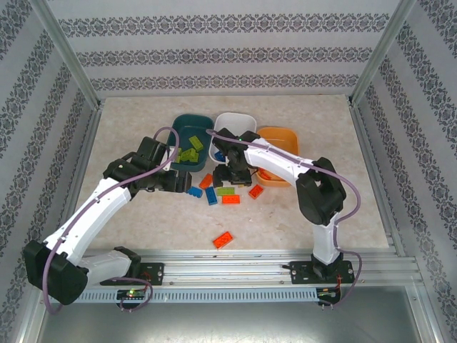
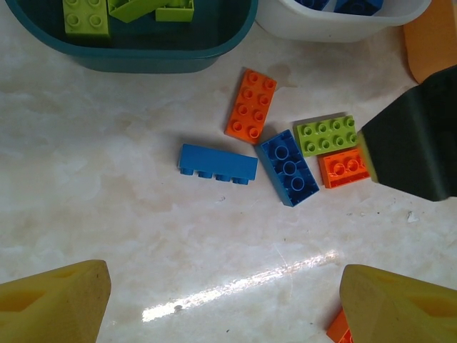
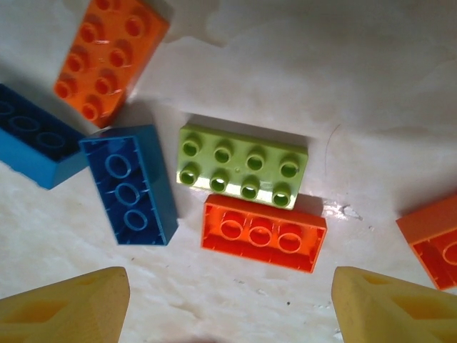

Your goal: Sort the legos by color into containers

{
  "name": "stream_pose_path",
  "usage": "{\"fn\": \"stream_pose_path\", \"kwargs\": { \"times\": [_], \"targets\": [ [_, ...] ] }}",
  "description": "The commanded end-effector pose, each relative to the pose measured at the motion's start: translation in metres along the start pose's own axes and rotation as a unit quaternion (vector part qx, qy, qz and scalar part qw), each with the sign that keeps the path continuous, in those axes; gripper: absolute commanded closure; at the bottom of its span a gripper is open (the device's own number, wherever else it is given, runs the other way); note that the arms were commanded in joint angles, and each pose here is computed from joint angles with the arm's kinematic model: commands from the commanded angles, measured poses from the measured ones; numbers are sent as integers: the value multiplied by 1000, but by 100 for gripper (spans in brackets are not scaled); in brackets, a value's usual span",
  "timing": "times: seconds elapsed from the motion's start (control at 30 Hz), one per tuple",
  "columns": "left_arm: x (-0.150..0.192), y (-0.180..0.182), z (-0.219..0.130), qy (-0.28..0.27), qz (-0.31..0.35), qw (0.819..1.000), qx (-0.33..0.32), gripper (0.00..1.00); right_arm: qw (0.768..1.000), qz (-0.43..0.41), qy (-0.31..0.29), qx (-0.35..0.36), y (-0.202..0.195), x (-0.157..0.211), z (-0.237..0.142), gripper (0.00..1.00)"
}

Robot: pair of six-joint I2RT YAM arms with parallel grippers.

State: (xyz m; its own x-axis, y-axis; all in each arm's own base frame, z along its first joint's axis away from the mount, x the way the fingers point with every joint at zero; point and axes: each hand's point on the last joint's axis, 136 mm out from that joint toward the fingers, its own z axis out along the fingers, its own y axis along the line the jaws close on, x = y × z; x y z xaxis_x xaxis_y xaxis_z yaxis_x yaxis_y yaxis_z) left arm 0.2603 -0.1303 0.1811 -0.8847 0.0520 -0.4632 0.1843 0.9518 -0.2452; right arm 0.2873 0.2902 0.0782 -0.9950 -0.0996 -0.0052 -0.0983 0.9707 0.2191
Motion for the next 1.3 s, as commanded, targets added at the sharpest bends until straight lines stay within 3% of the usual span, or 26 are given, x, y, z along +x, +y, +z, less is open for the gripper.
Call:
{"fn": "stream_pose_path", "kwargs": {
  "times": [0.0, 0.37, 1.27],
  "targets": [
    [-7, -1, -12, -21, -12, 1000, 5, 16, 999, -6, 5, 32, -7, -6, 16, 25],
    [9, 11, -22, -20, -11, 1000, -18, 15, 998, 2, 18, 56, 0, -19, 38, 24],
    [18, 22, -23, -13, -8, 1000, -24, 15, 992, 14, 68, 102, -7, -2, 76, 25]
  ]
}}
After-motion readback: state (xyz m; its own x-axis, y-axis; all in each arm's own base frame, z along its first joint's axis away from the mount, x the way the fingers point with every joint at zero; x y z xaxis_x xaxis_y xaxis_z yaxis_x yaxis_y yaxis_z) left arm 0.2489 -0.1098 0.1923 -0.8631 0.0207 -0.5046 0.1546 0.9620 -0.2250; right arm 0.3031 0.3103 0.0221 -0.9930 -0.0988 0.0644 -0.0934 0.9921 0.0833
